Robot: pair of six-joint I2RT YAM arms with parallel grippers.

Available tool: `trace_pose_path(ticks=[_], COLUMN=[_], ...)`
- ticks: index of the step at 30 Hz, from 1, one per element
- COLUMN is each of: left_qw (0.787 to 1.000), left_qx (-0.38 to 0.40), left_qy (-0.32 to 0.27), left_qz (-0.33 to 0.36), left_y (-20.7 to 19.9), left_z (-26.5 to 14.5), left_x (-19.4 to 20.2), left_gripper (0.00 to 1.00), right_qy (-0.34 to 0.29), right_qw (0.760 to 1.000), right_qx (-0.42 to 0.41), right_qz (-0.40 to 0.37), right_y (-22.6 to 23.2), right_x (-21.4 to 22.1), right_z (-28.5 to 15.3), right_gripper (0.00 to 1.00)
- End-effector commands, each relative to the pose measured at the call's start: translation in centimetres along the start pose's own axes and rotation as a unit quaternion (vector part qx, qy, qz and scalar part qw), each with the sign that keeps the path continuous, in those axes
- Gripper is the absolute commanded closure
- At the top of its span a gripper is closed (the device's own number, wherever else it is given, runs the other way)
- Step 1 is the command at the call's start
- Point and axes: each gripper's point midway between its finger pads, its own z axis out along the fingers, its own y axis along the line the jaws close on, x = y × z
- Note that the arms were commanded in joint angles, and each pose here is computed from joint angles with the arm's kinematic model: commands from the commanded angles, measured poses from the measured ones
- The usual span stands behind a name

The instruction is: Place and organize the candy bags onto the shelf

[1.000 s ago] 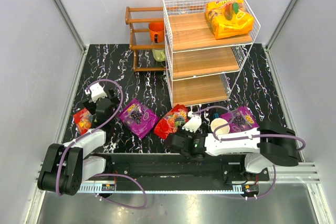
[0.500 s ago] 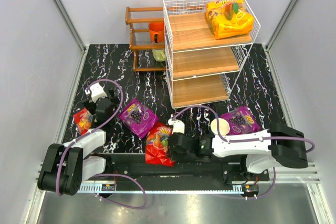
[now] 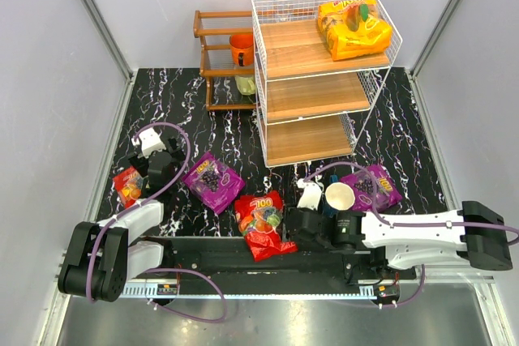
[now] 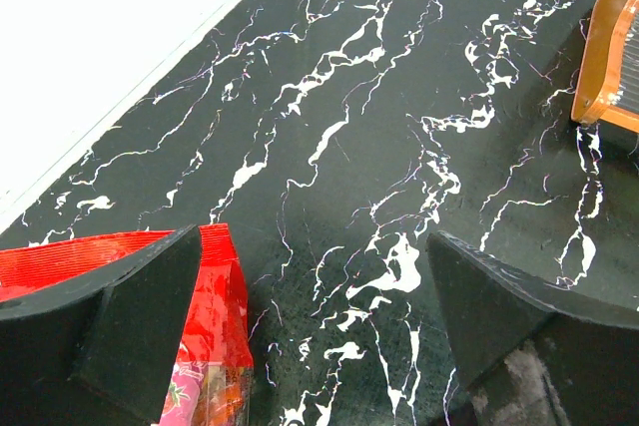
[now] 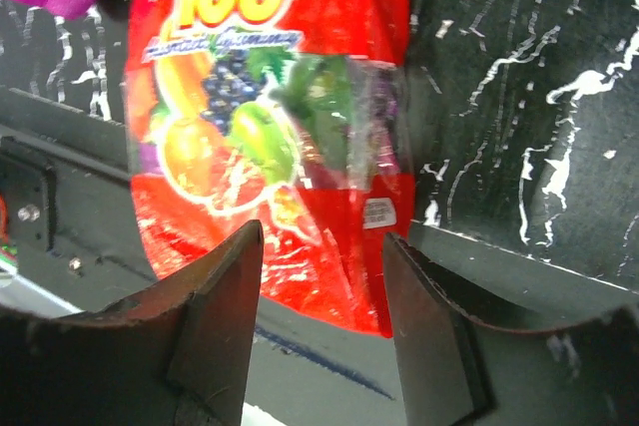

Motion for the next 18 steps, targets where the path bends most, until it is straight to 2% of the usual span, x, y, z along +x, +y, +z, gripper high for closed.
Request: trace_pose_path(ticks=[1, 3, 4, 9, 16, 18], left_qw=[0.999, 0.999, 0.999, 0.999, 0.999, 0.999], left_qx=[0.012, 0.013, 0.013, 0.013, 0.012, 0.008], left_qy=[-0.027, -0.027, -0.027, -0.027, -0.027, -0.032], left_qz=[-0.015, -0.016, -0.016, -0.016, -0.016, -0.021], left_y=[-0.7, -0.7, -0.8, -0.8, -0.8, -0.4], left_z=[0.2, 0.2, 0.2, 0.2, 0.2, 0.0], left_x=[-1.6, -1.6, -1.6, -1.7, -1.7, -1.8], left_gripper=[0.01, 0.01, 0.01, 0.01, 0.01, 0.01], right_qy=[-0.035, -0.049, -0.086, -0.127, -0.128, -0.128], right_qw=[0.998, 0.997, 0.994, 0.99, 0.986, 0.983], right_qx=[0.005, 0.013, 0.015, 0.012, -0.031, -0.06], right_qz=[0.053, 0.055, 0.068, 0.066, 0.099, 0.116], right_y=[-0.4, -1.0, -1.1, -0.9, 0.7, 1.7], right_x=[-0.1, 0.7, -0.2, 0.3, 2.0, 2.1], right_z=[1.5, 1.9, 1.9, 1.8, 3.0, 3.3], right_gripper=[0.4, 0.36, 0.34, 0.29, 0.28, 0.34])
